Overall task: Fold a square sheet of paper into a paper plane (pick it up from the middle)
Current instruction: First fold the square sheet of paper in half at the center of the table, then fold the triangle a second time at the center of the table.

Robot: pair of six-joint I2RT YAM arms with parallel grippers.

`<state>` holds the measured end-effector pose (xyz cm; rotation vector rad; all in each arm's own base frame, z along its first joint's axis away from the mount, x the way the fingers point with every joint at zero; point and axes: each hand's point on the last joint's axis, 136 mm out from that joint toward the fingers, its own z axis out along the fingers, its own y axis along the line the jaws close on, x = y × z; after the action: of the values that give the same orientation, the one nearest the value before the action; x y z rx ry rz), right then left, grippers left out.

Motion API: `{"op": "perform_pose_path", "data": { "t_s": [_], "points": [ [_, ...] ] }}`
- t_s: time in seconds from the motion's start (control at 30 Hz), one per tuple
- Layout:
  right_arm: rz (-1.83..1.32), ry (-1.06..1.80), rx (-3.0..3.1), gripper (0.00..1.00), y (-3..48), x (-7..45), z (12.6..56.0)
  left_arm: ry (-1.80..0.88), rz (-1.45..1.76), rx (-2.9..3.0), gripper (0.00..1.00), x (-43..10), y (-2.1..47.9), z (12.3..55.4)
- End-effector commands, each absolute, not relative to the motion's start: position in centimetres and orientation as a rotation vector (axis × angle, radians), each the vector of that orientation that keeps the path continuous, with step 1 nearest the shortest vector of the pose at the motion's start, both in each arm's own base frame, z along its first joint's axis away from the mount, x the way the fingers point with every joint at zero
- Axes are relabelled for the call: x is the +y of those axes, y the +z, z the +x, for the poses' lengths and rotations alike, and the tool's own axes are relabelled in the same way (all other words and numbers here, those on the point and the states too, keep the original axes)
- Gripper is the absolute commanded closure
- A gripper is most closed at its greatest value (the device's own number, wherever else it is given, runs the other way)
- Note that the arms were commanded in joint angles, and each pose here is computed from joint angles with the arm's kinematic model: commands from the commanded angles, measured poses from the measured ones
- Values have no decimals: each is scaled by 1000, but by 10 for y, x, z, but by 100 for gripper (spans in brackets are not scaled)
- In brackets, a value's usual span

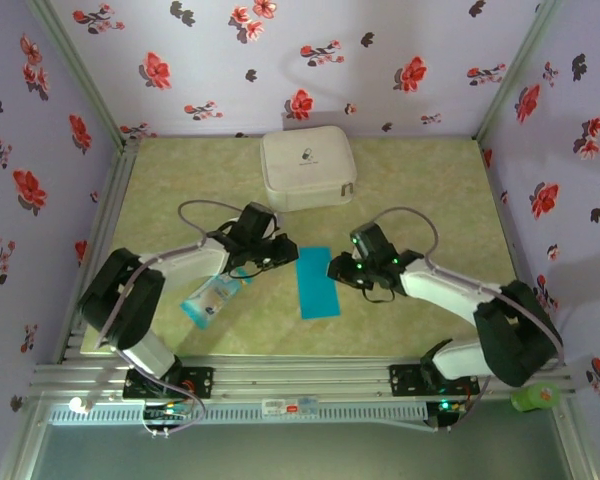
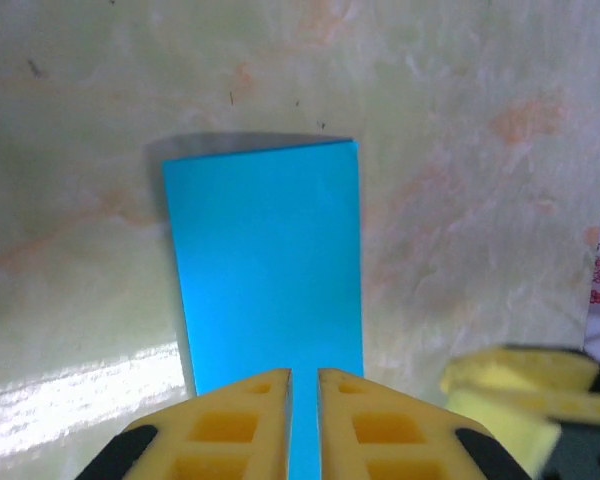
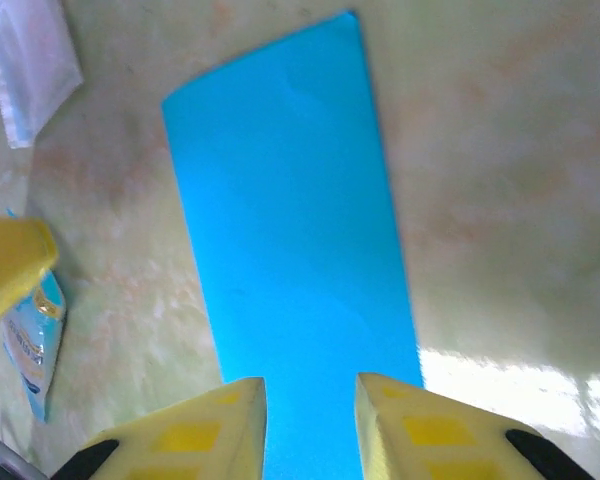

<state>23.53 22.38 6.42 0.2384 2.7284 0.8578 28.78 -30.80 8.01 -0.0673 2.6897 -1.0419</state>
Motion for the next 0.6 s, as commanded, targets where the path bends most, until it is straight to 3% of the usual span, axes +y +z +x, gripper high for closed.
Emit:
{"op": "perform_pose_path", "data": {
  "t_s": [0.0,0.27,0.57],
  "points": [
    [425,856,2743,70,50,207,219,-1099,-13,2679,85,-321,78,301],
    [530,947,2730,68,45,201,200,-1143,-17,2688,85,-339,57,321],
    [465,1042,2816,67,41,217,190,-1087,-67,2750,85,-323,20,317]
  ]
}}
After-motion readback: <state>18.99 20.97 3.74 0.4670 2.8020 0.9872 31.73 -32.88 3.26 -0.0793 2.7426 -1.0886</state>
